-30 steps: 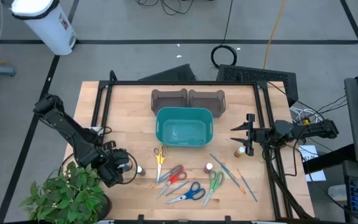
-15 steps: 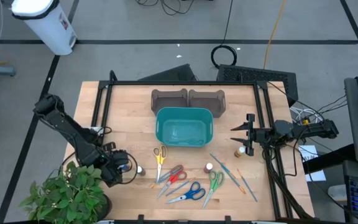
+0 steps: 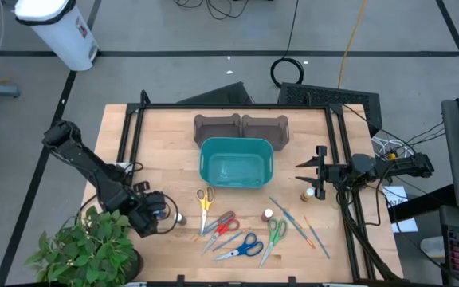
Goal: Pick & Place Paint Supplies
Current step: Put the blue paint bottle into the left black bin
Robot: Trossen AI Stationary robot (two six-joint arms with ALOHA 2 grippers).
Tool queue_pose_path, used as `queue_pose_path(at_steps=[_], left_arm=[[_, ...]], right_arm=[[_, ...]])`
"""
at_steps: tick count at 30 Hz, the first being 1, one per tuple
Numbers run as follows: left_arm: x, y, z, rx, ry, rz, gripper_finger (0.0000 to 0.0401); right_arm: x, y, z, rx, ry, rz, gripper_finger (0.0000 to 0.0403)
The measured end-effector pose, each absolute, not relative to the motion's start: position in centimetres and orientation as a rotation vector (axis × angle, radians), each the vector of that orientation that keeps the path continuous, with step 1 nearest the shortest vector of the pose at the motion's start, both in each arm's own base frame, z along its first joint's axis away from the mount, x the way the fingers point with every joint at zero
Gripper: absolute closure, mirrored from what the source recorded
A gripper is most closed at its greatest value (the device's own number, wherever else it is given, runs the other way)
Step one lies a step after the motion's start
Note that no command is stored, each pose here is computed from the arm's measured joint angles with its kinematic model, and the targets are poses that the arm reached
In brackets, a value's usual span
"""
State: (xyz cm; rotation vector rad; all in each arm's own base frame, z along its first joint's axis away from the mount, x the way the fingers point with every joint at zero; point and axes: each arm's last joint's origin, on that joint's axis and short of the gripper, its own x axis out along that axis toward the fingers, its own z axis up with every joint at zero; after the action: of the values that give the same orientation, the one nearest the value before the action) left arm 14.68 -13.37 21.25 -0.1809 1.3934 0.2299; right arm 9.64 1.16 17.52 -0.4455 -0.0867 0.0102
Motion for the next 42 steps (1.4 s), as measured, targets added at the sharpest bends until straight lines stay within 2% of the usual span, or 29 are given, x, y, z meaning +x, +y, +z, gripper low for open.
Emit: queue_pose_path(at_steps=[13,18,26,34,42], left_arm=[[14.8,-13.3,21.3,-0.168,1.385,0.231,0.0231],[15.2,-12.8,21.4,-0.201,1.375,0.265,0.0280],[16.8,-11.8,23.0,-0.271,1.350,0.304,0.0282],[18.8,-8.8,28.7,-0.294,1.214,0.496,0.0282],[21.0,-4.0,36.3,-0.230,0.974,0.543,0.0282]], right_arm=[[9.6,1.2,17.5,-0.445,-0.087,0.011,0.0243],[9.6,1.2,17.5,-0.445,-0.087,0.010,0.0243],[9.6,1.2,17.5,-0.446,-0.086,0.011,0.0243],[9.6,1.2,17.5,-0.446,-0.087,0.011,0.0243],[9.6,1.2,17.5,-0.445,-0.087,0.010,0.0243]])
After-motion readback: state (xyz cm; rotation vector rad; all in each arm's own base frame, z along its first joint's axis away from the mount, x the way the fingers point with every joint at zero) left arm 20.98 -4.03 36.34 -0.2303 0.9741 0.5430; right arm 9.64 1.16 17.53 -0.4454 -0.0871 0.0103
